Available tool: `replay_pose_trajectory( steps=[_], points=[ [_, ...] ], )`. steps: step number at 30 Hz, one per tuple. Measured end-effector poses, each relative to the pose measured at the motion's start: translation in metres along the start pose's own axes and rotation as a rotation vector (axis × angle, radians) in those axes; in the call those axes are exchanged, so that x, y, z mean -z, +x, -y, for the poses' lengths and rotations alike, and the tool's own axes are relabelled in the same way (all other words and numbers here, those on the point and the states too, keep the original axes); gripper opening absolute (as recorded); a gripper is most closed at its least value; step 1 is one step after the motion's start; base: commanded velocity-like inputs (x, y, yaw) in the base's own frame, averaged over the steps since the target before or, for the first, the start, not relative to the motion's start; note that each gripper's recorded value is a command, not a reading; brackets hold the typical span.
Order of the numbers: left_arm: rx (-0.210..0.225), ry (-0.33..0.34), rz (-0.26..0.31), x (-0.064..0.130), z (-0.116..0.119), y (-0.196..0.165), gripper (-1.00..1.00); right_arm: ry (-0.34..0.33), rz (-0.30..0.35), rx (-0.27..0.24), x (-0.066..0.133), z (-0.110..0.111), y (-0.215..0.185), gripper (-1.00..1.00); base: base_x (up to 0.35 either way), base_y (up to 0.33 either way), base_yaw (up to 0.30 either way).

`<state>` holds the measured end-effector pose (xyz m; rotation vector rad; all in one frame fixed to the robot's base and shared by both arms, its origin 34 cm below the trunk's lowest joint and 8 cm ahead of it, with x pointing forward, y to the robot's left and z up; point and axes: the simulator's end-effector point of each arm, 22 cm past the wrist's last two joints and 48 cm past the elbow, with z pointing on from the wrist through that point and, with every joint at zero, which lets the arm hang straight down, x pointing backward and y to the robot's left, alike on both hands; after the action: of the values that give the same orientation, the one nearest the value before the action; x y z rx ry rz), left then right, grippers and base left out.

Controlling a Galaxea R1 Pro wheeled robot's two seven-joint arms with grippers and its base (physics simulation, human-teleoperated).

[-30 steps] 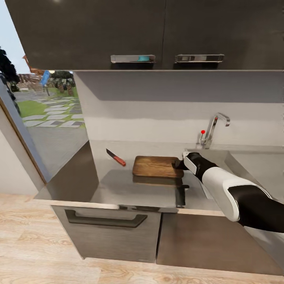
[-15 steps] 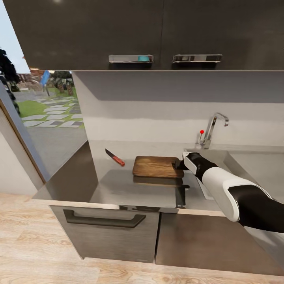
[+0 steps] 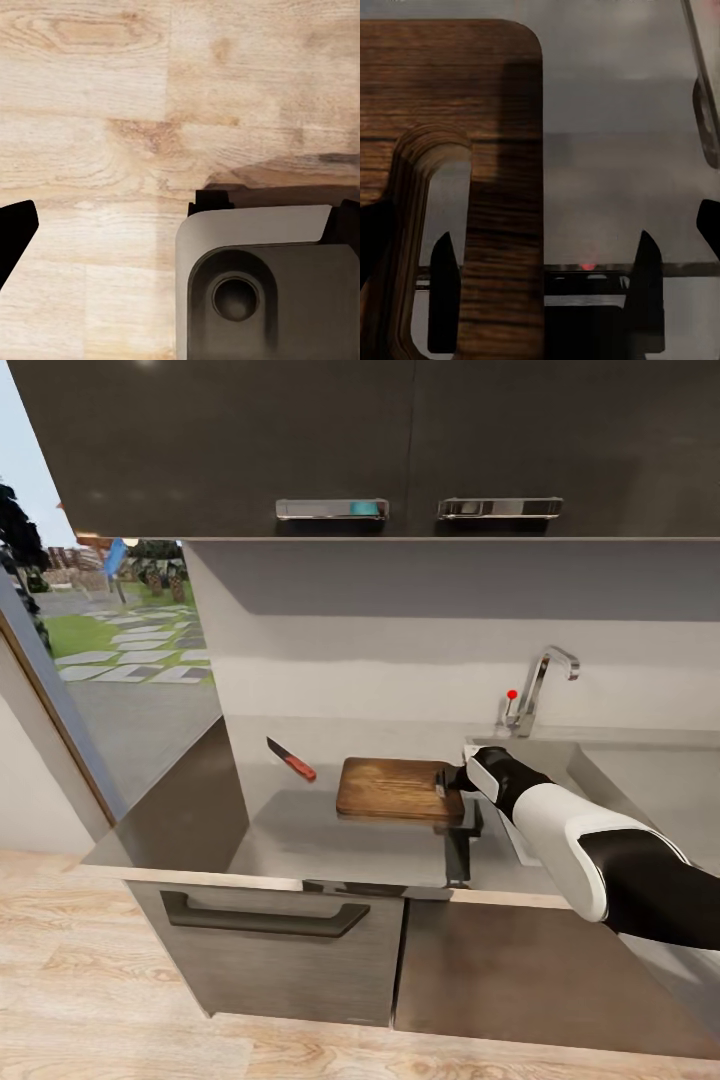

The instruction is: In the kitchen, take the Vidalia onion out of the sink, dice it on the chopping board with the paring knife, put the diced onion into the bowl on the countertop, then place both the paring knife and the chopping board into the sink.

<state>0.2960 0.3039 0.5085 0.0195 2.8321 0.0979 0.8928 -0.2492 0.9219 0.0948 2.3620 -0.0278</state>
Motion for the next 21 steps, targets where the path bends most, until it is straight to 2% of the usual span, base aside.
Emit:
replay_pose_trajectory(
  steps=[9,13,14,18,21],
  points=[
    [0.000,0.000,0.000,0.000,0.000,0.000,1.00,-0.001,0.009,-0.004,0.001,0.000,-0.004,1.00,0.000,0.000,0.000],
    [0.000,0.000,0.000,0.000,0.000,0.000,1.00,-0.008,0.062,-0.005,0.013,0.000,-0.034,1.00,0.000,0.000,0.000],
    [0.000,0.000,0.000,0.000,0.000,0.000,1.00,-0.014,0.074,-0.001,0.020,-0.002,-0.047,1.00,0.000,0.000,0.000],
    [-0.001,0.000,0.001,0.000,0.000,0.000,1.00,-0.042,0.142,0.028,0.071,-0.014,-0.110,1.00,0.000,0.000,0.000],
    [-0.001,0.000,0.001,0.000,0.000,0.000,1.00,-0.040,0.173,0.041,0.096,-0.015,-0.133,1.00,0.000,0.000,0.000]
  ],
)
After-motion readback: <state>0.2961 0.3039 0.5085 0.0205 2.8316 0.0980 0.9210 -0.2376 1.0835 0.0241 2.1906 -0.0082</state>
